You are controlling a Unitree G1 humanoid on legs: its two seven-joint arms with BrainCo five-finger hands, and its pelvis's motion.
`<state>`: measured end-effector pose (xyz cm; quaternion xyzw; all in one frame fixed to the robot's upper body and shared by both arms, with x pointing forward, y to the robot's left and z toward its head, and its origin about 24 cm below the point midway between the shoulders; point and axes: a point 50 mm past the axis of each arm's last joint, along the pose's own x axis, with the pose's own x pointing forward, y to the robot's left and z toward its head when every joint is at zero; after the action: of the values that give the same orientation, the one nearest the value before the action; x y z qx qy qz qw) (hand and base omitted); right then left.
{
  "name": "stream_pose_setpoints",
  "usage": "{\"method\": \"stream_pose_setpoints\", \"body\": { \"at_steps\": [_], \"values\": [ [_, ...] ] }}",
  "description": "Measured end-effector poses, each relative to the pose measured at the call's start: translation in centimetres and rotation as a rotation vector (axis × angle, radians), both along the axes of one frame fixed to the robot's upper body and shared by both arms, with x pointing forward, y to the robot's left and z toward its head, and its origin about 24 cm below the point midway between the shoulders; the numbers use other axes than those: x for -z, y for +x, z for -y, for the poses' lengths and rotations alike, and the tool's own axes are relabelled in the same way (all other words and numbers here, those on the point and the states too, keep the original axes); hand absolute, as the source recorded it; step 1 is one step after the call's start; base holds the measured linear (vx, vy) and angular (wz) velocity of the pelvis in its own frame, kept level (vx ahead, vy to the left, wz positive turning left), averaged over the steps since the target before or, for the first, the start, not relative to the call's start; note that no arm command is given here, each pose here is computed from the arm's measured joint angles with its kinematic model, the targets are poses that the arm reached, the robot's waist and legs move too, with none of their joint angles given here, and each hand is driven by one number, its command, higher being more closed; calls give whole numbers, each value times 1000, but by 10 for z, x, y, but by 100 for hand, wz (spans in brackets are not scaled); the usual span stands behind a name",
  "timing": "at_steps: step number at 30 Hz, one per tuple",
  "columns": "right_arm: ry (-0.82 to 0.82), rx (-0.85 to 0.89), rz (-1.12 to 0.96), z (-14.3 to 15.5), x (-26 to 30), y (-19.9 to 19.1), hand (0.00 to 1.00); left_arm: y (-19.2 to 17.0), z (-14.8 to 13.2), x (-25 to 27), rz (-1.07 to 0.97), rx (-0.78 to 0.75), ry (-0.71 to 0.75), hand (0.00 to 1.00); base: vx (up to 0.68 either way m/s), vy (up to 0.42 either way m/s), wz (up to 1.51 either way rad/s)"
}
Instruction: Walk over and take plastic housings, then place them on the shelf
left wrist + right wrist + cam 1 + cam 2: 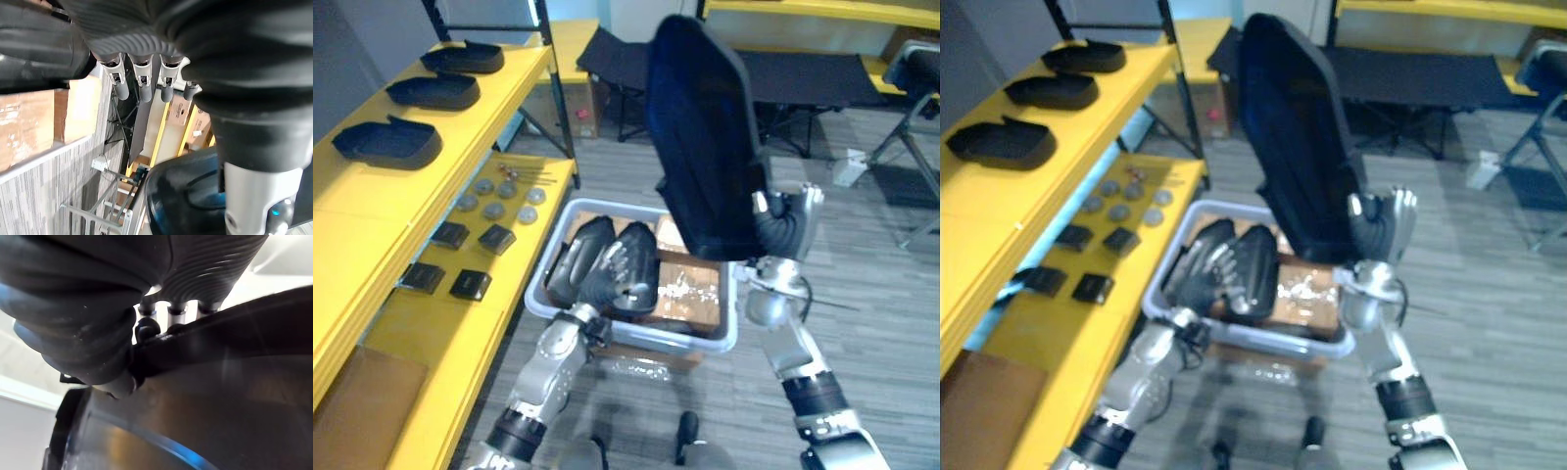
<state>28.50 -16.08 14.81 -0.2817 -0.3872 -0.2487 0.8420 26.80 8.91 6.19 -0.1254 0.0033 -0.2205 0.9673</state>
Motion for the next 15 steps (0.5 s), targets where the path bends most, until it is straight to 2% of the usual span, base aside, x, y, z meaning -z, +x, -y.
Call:
{"method": "stream_pose_setpoints", "body": {
  "at_steps": [6,15],
  "values": [
    [5,-71,28,-14,2,-3,100,0,0,11,-53,4,-9,0,-65,11,0],
    [27,-100,-88,-23,33,-12,100,-3,7,15,-74,0,-14,0,-3,7,0]
  ]
}}
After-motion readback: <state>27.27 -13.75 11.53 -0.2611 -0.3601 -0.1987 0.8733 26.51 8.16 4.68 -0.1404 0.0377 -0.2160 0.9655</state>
